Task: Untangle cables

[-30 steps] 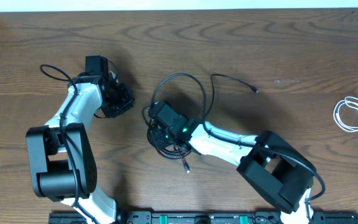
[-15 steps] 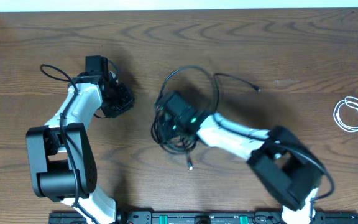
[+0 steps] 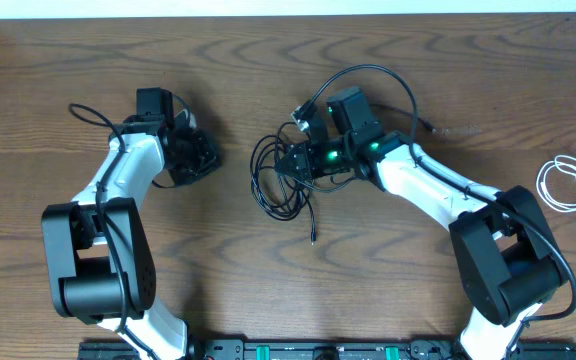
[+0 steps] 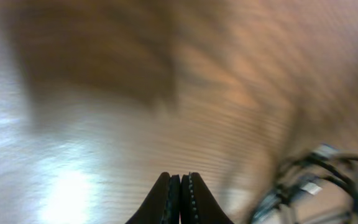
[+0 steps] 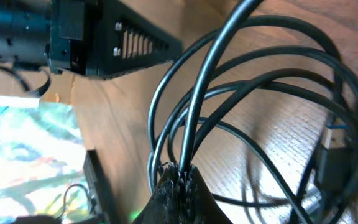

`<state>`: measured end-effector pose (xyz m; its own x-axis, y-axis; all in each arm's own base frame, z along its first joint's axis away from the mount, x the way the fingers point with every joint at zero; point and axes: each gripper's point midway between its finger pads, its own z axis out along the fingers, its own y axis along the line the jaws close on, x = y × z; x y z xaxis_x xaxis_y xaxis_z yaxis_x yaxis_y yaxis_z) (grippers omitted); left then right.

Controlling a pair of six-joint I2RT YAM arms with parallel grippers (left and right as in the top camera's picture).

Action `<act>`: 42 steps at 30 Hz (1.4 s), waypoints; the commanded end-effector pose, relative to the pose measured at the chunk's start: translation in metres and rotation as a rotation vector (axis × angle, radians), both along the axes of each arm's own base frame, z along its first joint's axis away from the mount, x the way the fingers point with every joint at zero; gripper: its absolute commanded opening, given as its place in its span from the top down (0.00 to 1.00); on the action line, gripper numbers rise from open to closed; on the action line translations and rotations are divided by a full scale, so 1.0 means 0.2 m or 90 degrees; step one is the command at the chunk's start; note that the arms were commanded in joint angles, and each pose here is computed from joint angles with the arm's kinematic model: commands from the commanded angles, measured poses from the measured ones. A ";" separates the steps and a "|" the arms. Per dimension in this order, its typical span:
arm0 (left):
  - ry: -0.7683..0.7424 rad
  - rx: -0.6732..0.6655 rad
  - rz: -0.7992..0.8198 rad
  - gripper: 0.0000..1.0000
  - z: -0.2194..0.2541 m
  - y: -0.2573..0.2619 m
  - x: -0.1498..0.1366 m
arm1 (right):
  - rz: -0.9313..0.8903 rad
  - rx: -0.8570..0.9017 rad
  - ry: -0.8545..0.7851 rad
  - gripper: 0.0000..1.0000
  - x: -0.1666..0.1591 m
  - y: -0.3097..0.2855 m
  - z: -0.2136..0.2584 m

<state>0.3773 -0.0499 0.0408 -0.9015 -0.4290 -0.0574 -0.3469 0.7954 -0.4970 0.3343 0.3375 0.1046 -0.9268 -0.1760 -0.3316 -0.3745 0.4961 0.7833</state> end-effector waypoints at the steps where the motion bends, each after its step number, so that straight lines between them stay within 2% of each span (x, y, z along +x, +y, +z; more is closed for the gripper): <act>1: -0.104 -0.150 -0.153 0.92 0.17 -0.21 0.02 | 0.032 0.042 -0.003 0.99 -0.01 -0.03 0.08; 4: -0.170 -0.244 -0.235 0.92 0.28 -0.32 -0.01 | 0.010 0.034 0.010 0.99 0.03 -0.09 0.06; 5: -0.190 -0.272 -0.257 0.88 0.32 -0.34 -0.02 | 0.000 0.031 0.017 0.99 0.04 -0.12 0.06; 8: -0.217 -0.312 -0.286 0.86 0.37 -0.38 -0.05 | -0.021 0.025 0.030 0.99 0.08 -0.19 0.04; 15: -0.215 -0.315 -0.287 0.84 0.37 -0.38 -0.05 | -0.071 0.026 0.046 0.99 0.17 -0.30 0.04; 16: -0.216 -0.316 -0.290 0.83 0.37 -0.38 -0.06 | -0.081 0.027 0.049 0.99 0.19 -0.32 0.04; 17: -0.215 -0.316 -0.291 0.77 0.37 -0.38 -0.06 | -0.089 0.028 0.051 0.99 0.20 -0.34 0.04; 18: -0.215 -0.316 -0.293 0.76 0.37 -0.38 -0.06 | -0.096 0.030 0.050 0.99 0.22 -0.35 0.05; 26: -0.208 -0.303 -0.318 0.75 0.35 -0.45 -0.08 | -0.134 0.014 0.048 0.99 0.28 -0.44 0.02; 29: -0.201 -0.259 -0.331 0.75 0.30 -0.46 -0.08 | -0.182 -0.043 0.077 0.99 0.29 -0.55 -0.06; 32: -0.202 -0.253 -0.335 0.75 0.30 -0.48 -0.08 | -0.233 -0.150 0.102 0.99 0.27 -0.68 -0.20; 34: -0.203 -0.253 -0.336 0.75 0.30 -0.48 -0.08 | -0.244 -0.190 0.116 0.90 0.24 -0.72 -0.24; 35: -0.203 -0.253 -0.336 0.75 0.30 -0.48 -0.08 | -0.238 -0.204 0.115 0.71 0.23 -0.74 -0.26; 36: -0.204 -0.253 -0.336 0.75 0.30 -0.48 -0.08 | -0.232 -0.216 0.113 0.46 0.22 -0.75 -0.27; 38: -0.205 -0.252 -0.336 0.75 0.30 -0.48 -0.07 | -0.225 -0.234 0.116 0.26 0.19 -0.77 -0.29; 42: -0.207 -0.252 -0.336 0.75 0.30 -0.48 -0.07 | -0.219 -0.250 0.118 0.18 0.17 -0.78 -0.30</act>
